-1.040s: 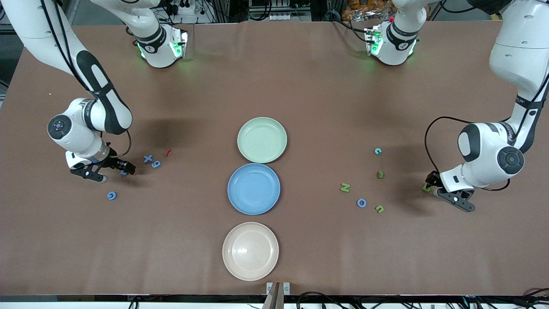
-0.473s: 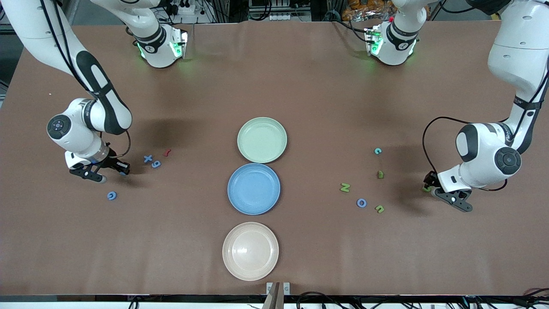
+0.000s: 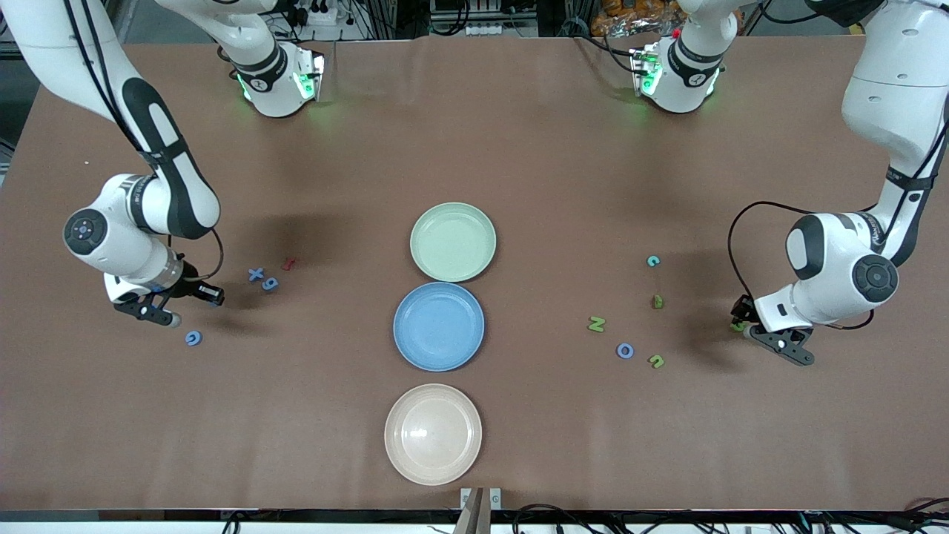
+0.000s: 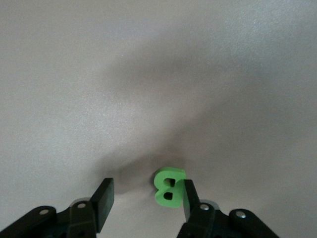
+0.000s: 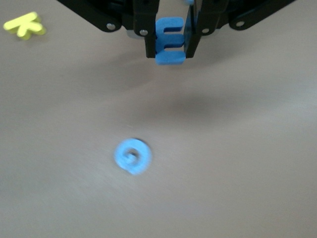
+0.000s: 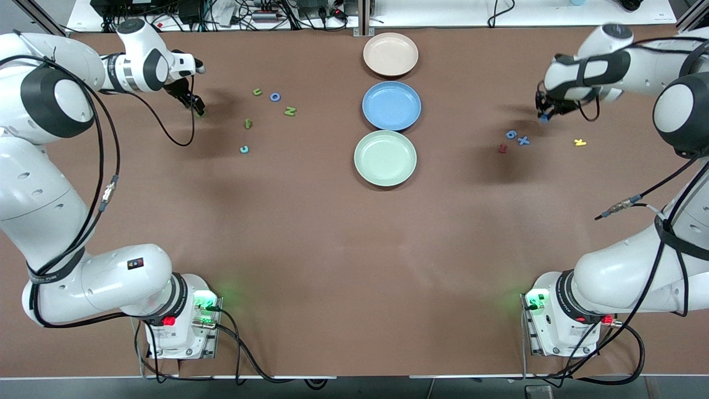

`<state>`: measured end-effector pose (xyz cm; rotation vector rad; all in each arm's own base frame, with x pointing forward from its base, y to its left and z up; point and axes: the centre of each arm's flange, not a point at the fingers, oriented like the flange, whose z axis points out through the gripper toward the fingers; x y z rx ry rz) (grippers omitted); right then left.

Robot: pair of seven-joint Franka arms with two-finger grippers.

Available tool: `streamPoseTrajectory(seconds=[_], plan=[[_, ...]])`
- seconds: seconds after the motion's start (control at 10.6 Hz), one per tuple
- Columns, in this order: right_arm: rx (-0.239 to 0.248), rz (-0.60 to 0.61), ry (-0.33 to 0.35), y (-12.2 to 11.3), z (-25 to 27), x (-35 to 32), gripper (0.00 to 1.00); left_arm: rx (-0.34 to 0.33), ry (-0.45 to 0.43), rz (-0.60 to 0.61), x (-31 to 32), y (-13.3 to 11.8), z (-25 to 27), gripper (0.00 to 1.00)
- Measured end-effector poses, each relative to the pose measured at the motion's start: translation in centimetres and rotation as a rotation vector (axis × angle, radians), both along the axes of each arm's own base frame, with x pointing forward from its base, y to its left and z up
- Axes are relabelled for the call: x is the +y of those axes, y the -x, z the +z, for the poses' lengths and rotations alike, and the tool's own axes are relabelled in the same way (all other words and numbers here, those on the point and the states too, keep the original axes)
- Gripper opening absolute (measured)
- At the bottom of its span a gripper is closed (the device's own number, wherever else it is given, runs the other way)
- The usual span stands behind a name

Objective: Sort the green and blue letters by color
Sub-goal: 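Drop the E on the blue plate while the left gripper drops B on green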

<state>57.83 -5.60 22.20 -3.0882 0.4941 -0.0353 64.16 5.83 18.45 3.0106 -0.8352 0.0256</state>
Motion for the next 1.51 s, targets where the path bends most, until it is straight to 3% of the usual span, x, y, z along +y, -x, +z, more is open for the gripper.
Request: streamPoseTrajectory(seconds=[0.28, 0.57, 0.66, 0.85, 1.23, 1.51], plan=[[-0.05, -0.067, -0.031, -3.6, 5.0, 8.2, 0.26, 0.004, 0.004, 0.013, -0.4, 0.1, -0.1, 0.64], [-0.066, -0.091, -0.054, -3.7, 6.3, 16.3, 0.26, 0.015, 0.005, 0.02, -0.6, 0.4, -0.5, 0.62], [-0.076, -0.1, -0.063, -3.5, 6.8, 19.2, 0.26, 0.015, 0.006, 0.02, -0.6, 0.4, -0.6, 0.54], [-0.101, -0.11, -0.086, -3.5, 8.1, 24.9, 0.26, 0.012, 0.005, 0.021, -0.5, 0.3, -0.4, 0.27], [-0.117, -0.156, -0.122, -4.6, 6.4, 34.0, 0.26, 0.001, 0.028, 0.028, -3.2, -0.4, 1.2, 0.27], [-0.122, -0.193, -0.145, -5.1, 3.6, 39.3, 0.26, 0.032, 0.091, 0.149, -13.5, -0.2, 6.4, 0.27]])
